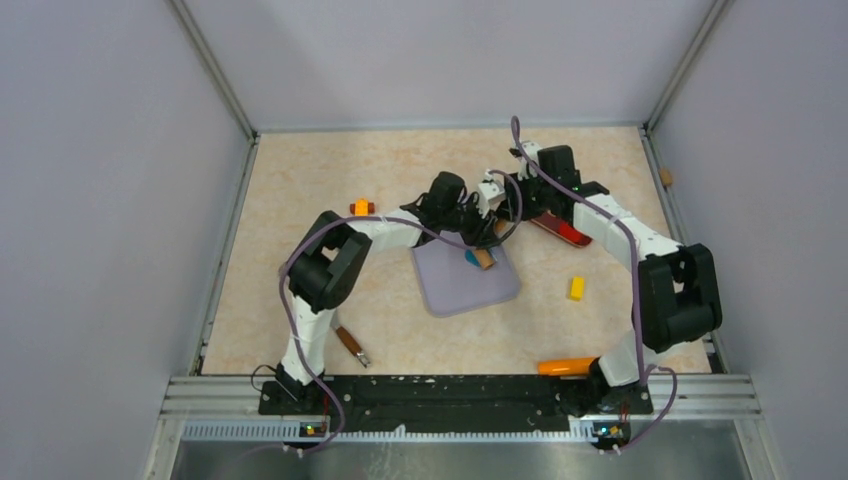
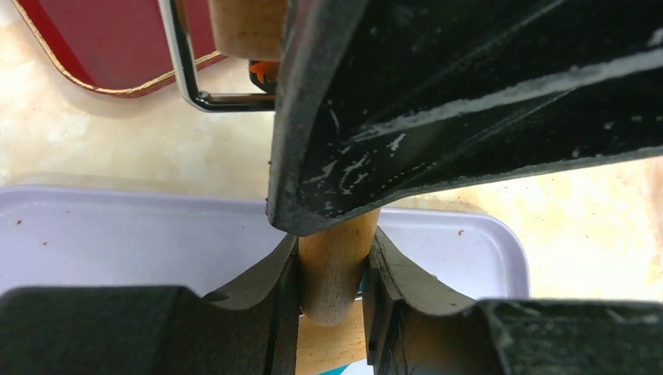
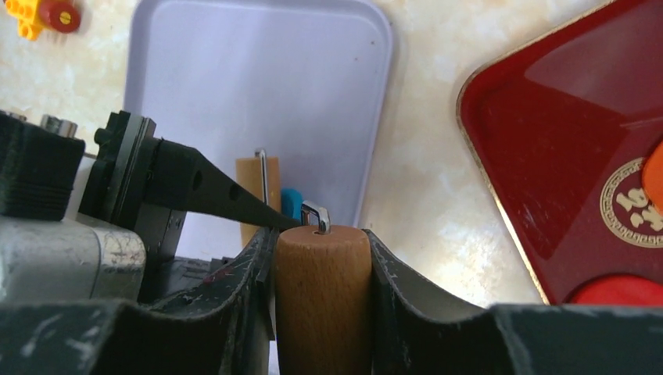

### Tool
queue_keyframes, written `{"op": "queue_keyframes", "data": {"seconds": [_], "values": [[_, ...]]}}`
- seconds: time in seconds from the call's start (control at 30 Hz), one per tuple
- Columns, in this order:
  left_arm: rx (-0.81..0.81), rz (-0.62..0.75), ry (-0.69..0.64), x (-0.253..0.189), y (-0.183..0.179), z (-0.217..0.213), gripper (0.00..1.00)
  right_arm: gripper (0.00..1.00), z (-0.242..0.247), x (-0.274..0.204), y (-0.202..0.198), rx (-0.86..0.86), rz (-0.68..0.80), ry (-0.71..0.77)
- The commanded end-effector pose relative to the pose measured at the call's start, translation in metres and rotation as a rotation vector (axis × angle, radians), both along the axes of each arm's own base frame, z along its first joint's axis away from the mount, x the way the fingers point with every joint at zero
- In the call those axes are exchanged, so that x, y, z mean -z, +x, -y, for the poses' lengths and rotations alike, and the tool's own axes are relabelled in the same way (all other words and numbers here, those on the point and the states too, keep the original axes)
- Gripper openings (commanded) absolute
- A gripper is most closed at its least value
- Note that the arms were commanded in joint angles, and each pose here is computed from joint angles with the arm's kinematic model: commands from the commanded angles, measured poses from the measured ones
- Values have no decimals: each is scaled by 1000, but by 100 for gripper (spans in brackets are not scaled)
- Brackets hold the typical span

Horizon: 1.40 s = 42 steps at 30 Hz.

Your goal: Roll out the dumpling wrappers from the dough

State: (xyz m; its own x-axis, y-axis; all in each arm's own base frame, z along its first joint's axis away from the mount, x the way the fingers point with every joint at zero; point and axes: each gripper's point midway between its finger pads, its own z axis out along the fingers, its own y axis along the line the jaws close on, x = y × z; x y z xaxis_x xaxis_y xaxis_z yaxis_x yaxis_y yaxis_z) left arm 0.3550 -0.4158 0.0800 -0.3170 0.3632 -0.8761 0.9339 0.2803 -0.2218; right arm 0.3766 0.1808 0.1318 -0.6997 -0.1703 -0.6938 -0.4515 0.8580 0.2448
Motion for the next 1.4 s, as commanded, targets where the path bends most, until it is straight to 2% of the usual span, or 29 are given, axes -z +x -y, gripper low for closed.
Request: {"op": "queue_keyframes", "data": {"seconds": [0.0,0.17,0.97,1.13,1.37], "values": [[-167,-54,50,24,27,-3,0,0,40,60,-24,-56,-89,-291],[-204,-121,37,38,28,3,0,0,50,72,-24,-35,-110,-330],[-228,-137,-24,33,46,28,0,0,79,76,-20,28,-99,-391],[-218,-124,-42,22,48,32,0,0,80,64,-18,39,-90,-380],[-216,-92,-104,-14,53,39,0,0,93,14,-18,77,-52,-338]]}}
